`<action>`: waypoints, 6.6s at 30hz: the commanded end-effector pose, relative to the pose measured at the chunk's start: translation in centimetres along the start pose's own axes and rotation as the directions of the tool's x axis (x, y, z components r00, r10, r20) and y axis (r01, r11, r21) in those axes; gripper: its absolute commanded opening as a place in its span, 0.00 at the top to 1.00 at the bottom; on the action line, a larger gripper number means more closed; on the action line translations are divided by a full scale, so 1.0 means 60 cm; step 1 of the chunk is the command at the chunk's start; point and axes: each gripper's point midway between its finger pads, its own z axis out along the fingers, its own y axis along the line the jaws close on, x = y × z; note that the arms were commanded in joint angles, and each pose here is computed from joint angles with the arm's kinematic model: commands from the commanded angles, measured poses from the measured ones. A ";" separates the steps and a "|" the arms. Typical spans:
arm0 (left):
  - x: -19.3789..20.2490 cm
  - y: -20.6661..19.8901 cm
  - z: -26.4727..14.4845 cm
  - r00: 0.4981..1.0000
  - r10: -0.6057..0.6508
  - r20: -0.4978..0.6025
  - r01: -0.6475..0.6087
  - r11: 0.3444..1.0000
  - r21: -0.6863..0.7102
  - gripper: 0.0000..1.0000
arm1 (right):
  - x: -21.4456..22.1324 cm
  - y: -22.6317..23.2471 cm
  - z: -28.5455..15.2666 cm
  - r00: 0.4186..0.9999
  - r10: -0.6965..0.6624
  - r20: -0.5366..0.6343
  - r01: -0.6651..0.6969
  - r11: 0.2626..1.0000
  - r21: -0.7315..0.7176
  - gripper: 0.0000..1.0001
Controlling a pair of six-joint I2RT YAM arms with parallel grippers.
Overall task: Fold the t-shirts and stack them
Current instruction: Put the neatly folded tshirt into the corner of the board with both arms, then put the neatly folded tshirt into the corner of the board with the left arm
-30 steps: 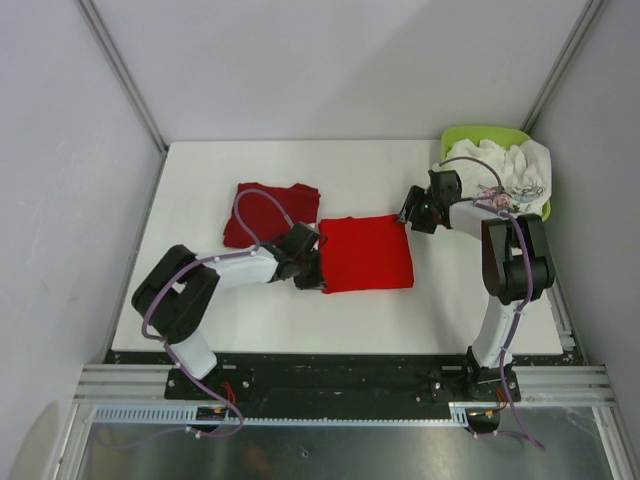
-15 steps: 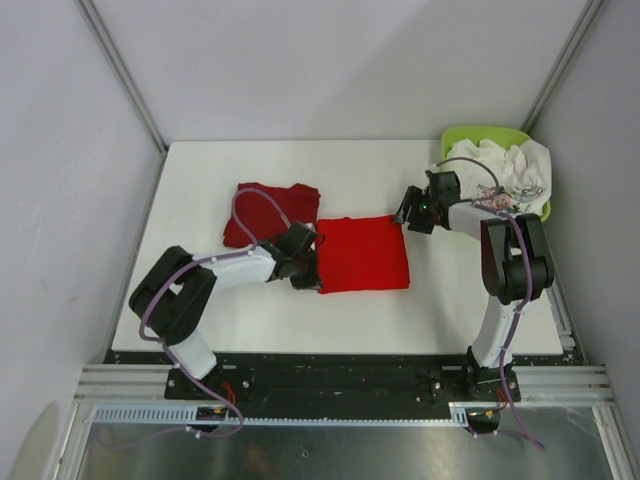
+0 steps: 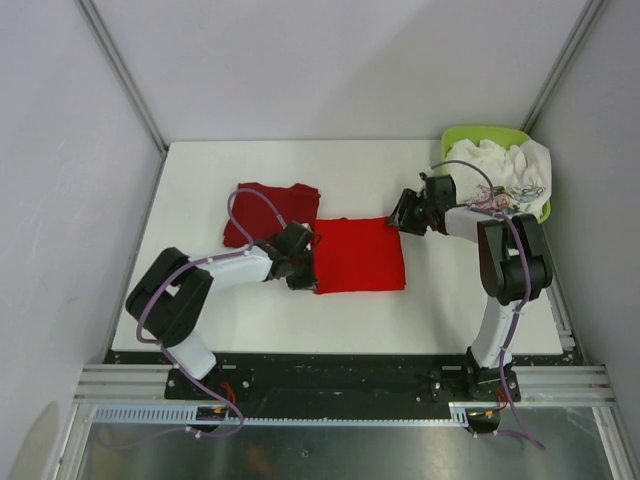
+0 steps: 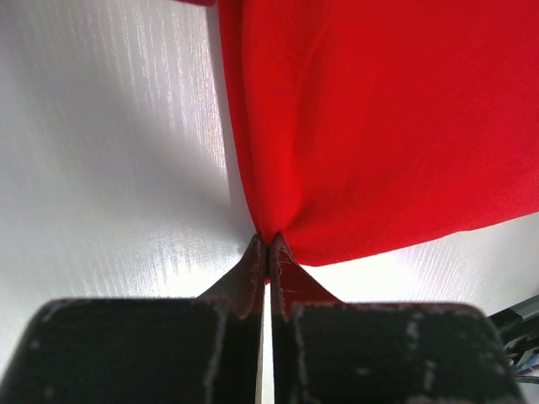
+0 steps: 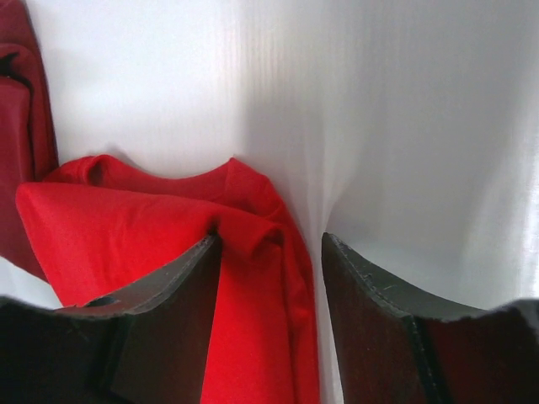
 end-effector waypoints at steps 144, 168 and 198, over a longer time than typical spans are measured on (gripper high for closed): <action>-0.313 0.317 -0.198 0.904 -0.264 0.336 0.337 0.924 -0.181 1.00 | -0.072 0.430 0.160 0.984 -0.113 0.141 0.130 0.985 -0.117 1.00; -0.379 0.237 -0.309 0.853 -0.047 0.520 0.186 0.958 -0.218 0.29 | -0.134 0.324 0.074 0.989 -0.080 0.123 0.077 0.997 0.031 0.23; -0.232 -0.097 0.014 0.900 0.409 0.149 -0.370 0.899 -0.233 0.38 | -0.067 0.136 -0.134 0.990 0.038 0.137 -0.058 0.987 0.148 0.24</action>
